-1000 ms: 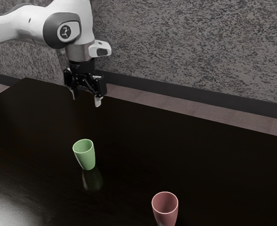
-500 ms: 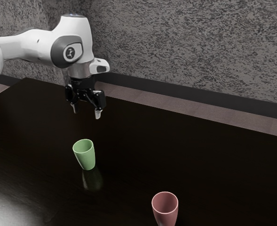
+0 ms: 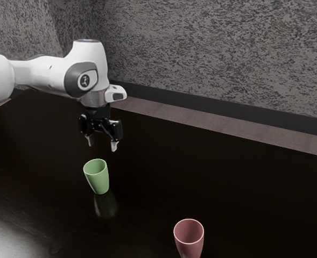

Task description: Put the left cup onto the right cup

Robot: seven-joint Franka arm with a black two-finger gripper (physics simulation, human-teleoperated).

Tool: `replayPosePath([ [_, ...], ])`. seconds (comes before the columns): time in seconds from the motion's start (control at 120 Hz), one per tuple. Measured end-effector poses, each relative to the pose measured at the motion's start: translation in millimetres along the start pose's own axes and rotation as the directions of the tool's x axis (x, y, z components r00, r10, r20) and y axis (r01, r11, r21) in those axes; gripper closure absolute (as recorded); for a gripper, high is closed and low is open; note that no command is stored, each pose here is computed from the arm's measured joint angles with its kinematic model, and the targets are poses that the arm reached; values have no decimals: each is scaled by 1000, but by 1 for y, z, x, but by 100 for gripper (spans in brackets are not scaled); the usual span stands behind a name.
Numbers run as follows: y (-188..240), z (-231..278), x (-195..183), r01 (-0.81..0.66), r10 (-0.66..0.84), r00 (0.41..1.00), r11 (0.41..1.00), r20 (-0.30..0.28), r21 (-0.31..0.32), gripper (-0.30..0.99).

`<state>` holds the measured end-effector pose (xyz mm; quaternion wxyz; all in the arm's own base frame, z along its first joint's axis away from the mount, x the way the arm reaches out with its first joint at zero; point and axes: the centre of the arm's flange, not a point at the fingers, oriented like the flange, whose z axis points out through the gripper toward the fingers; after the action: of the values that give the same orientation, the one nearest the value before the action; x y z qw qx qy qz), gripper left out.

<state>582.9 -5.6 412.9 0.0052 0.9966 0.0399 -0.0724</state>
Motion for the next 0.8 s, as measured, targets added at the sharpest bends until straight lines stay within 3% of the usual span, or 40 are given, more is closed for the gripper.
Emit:
replayPosePath([
  [0.8, -1, 59, -16, 54, -51, 998, 996, 39, -67, 15],
])
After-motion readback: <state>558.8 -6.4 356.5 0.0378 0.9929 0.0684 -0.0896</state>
